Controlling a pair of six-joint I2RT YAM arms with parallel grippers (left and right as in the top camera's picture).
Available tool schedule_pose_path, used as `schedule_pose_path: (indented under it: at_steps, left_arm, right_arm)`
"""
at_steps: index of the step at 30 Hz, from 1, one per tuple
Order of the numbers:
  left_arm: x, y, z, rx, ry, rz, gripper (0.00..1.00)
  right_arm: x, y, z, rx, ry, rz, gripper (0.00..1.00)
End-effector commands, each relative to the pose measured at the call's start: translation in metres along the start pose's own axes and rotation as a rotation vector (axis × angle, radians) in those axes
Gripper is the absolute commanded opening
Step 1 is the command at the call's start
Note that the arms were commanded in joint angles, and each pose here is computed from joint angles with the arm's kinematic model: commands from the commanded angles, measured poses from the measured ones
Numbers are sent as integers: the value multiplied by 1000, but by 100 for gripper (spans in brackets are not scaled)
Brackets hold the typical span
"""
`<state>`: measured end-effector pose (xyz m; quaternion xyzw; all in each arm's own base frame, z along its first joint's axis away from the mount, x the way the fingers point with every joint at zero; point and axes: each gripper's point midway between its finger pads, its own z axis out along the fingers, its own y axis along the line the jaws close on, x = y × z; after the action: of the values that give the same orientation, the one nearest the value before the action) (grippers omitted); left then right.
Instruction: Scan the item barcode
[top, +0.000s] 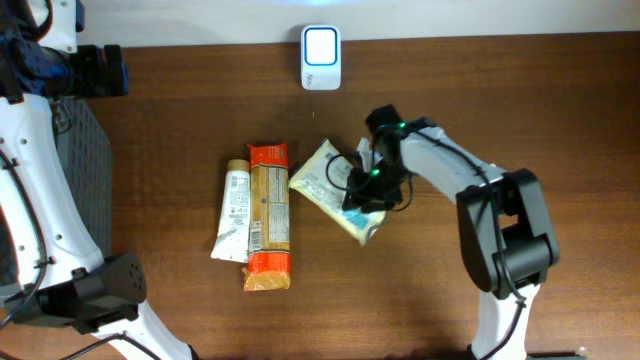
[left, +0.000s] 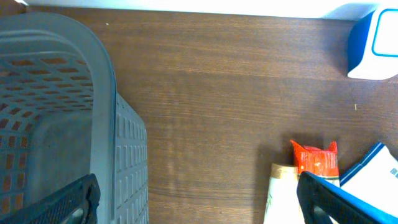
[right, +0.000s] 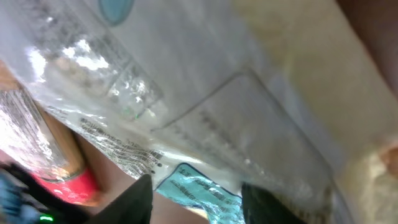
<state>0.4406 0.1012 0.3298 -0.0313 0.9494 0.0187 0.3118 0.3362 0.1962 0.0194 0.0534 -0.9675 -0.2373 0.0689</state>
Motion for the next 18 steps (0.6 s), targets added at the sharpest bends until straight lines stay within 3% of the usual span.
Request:
schedule_pose_path:
  at_steps: [1, 4, 8, 10, 13, 18]
  left_arm:
    - [-2, -1, -2, 6, -10, 16, 99]
    - [-2, -1, -2, 6, -10, 16, 99]
    - [-2, -1, -2, 6, -10, 16, 99]
    - [-2, -1, -2, 6, -10, 16, 99]
    - [-2, -1, -2, 6, -10, 16, 99]
    - [-2, -1, -2, 6, -10, 16, 99]
  right_arm:
    - [-35, -42, -26, 190, -81, -406, 67]
    - [-61, -63, -59, 299, -157, -395, 76]
    - [-73, -24, -122, 76, -244, -347, 78]
    - [-79, -25, -144, 75, -281, -295, 84]
    - [-78, -35, -138, 73, -262, -257, 91]
    - [-66, -52, -82, 26, -119, -175, 95]
